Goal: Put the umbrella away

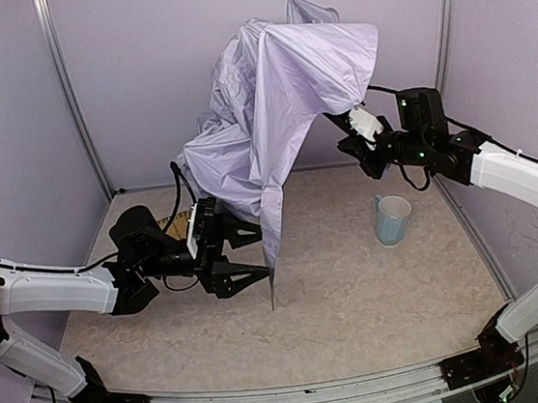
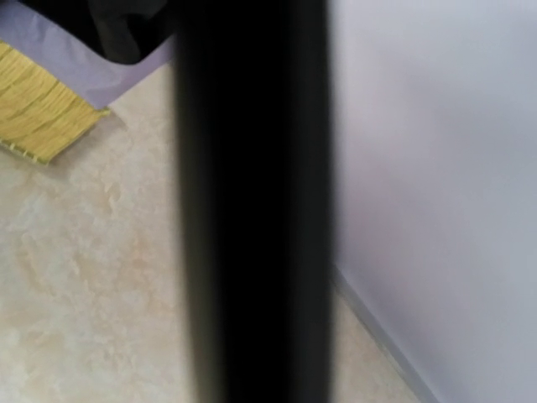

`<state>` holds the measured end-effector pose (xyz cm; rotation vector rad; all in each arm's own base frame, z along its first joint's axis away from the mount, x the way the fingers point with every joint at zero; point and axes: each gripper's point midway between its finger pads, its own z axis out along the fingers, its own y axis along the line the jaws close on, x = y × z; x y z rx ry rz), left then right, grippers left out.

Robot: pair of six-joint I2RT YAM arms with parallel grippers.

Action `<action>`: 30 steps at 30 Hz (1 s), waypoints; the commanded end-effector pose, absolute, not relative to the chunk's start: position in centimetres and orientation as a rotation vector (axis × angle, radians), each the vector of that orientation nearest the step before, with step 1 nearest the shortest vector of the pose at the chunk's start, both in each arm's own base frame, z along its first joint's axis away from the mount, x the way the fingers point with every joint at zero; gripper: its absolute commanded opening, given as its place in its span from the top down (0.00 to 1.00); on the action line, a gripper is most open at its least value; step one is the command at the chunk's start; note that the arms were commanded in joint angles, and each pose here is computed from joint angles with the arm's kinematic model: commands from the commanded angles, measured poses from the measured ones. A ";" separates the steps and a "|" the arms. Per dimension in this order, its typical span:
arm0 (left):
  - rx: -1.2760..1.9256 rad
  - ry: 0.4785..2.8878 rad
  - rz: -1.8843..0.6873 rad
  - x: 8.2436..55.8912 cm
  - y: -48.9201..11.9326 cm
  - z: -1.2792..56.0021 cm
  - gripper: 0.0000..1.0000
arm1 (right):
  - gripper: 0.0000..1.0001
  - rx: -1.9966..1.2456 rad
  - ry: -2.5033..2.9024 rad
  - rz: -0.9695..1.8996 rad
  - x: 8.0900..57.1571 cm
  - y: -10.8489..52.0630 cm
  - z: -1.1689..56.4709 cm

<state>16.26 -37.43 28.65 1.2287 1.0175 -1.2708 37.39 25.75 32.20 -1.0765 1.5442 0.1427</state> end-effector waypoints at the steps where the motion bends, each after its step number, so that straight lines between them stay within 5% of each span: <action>1: 1.286 0.990 -1.299 14.8 -37.8 28.0 0.20 | 1.00 -1.012 1.434 0.146 37.8 26.5 37.0; 4: 1.274 1.000 -1.280 15.1 -38.0 28.0 0.21 | 1.00 -1.019 1.425 0.144 37.8 26.6 37.2; 7: 1.233 1.030 -1.237 16.1 -38.1 28.3 0.38 | 1.00 -1.026 1.418 0.150 37.7 26.6 37.2; 12: 1.178 1.052 -1.175 16.9 -37.3 29.0 0.98 | 1.00 -0.990 1.461 0.078 38.5 25.4 36.8; 20: 1.150 1.147 -0.909 19.5 -35.0 28.7 1.00 | 1.00 -0.783 1.571 -0.182 42.6 18.1 38.4; 30: 1.127 1.374 -0.689 27.2 -33.4 21.7 1.00 | 1.00 -1.023 1.311 -0.378 37.2 20.9 40.8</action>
